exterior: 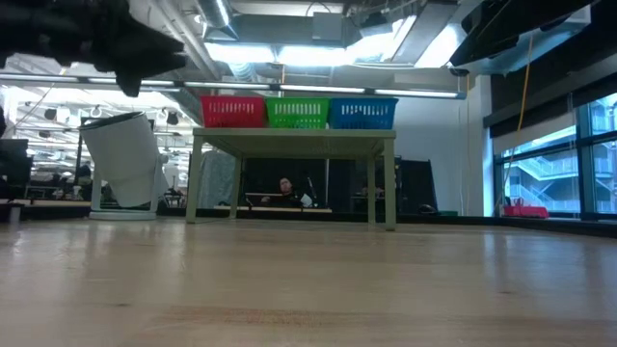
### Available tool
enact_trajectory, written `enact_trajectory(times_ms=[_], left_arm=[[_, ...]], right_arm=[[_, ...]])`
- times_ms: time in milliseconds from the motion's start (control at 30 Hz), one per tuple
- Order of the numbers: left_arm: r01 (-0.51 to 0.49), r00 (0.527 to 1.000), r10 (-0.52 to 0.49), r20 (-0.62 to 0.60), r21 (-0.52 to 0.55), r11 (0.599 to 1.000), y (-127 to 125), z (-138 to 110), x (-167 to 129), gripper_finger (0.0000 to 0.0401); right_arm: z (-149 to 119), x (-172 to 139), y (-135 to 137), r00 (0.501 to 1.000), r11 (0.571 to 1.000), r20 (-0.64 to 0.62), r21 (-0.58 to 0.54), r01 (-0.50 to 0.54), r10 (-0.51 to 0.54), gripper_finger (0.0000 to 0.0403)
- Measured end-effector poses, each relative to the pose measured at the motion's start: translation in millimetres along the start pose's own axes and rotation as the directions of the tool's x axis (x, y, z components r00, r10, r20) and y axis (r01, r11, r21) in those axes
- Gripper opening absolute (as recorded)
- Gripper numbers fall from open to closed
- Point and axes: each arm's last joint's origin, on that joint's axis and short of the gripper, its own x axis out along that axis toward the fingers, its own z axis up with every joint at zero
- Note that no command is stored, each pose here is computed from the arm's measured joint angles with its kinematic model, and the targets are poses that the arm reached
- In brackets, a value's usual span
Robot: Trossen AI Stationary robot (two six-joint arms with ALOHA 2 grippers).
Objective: Pick & Place Office Desk Supplies
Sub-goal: Return to Home Position
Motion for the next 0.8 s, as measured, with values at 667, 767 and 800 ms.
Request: enact_trajectory(times_ms=[667, 767, 800], left_arm=[[0.003, 0.980, -0.007, 0.200, 0.022, 1.000, 9, -22, -9, 0.0134], [0.001, 0.976, -0.013, 0.218, 0.055, 0.998, 9, -20, -11, 0.0132], [0.000, 0.976, -0.013, 0.216, 0.060, 0.998, 9, -20, -11, 0.0132]], right_arm=[[0, 0, 0, 1.000, 1.000, 0.000, 0.000, -0.002, 0.002, 0.0258], [0, 0, 0, 1.000, 1.000, 0.001, 0.001, -0.002, 0.002, 0.0259], [0, 0, 0, 1.000, 1.000, 0.001, 0.000, -0.002, 0.002, 0.0259]])
